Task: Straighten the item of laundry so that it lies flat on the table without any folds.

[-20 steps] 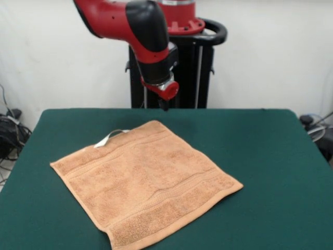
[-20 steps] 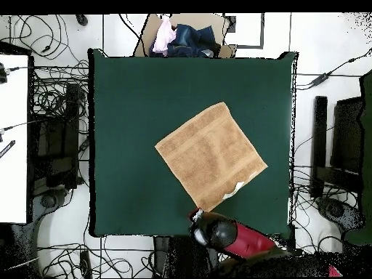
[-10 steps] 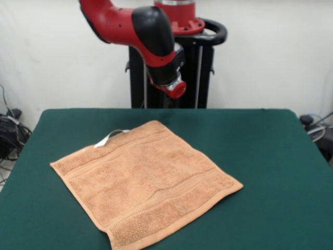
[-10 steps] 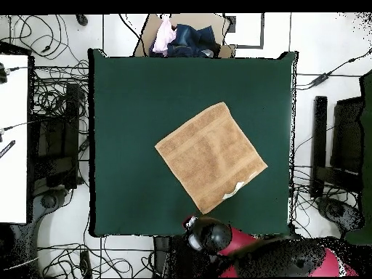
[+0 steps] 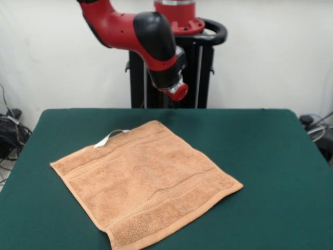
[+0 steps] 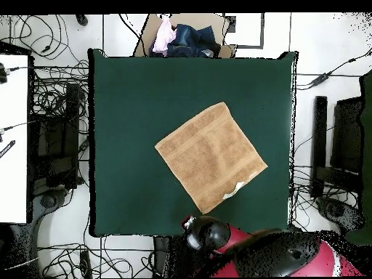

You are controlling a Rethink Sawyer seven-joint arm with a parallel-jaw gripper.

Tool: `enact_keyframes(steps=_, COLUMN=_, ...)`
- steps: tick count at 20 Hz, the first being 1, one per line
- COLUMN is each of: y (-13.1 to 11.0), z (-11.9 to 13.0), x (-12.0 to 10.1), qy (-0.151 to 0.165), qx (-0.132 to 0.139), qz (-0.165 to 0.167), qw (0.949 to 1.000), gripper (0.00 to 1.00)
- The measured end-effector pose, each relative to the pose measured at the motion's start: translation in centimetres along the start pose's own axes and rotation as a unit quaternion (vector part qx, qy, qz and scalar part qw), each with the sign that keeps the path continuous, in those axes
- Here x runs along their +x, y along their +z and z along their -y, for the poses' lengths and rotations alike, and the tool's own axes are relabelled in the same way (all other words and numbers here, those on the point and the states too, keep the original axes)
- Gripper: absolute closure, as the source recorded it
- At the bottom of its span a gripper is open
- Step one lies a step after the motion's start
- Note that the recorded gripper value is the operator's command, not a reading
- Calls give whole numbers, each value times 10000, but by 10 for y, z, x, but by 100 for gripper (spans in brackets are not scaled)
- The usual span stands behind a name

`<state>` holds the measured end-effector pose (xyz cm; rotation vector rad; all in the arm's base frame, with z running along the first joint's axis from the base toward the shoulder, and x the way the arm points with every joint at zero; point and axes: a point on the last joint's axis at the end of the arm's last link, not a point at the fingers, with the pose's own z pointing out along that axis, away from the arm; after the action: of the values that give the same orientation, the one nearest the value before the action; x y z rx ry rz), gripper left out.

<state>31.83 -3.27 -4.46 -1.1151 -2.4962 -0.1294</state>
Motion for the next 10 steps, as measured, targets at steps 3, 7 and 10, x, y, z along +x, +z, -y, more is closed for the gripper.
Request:
enact_keyframes(steps=3, y=-8, z=-4, x=-7, qy=-3, qx=44, qz=30, qw=10000, gripper=100)
enact_keyframes(steps=7, y=-23, z=-13, x=-12, qy=-45, qx=151, qz=10, qw=9999, gripper=100)
enact_keyframes(steps=10, y=-43, z=-26, x=-17, qy=-168, qx=316, qz=-35, qw=9994, gripper=100)
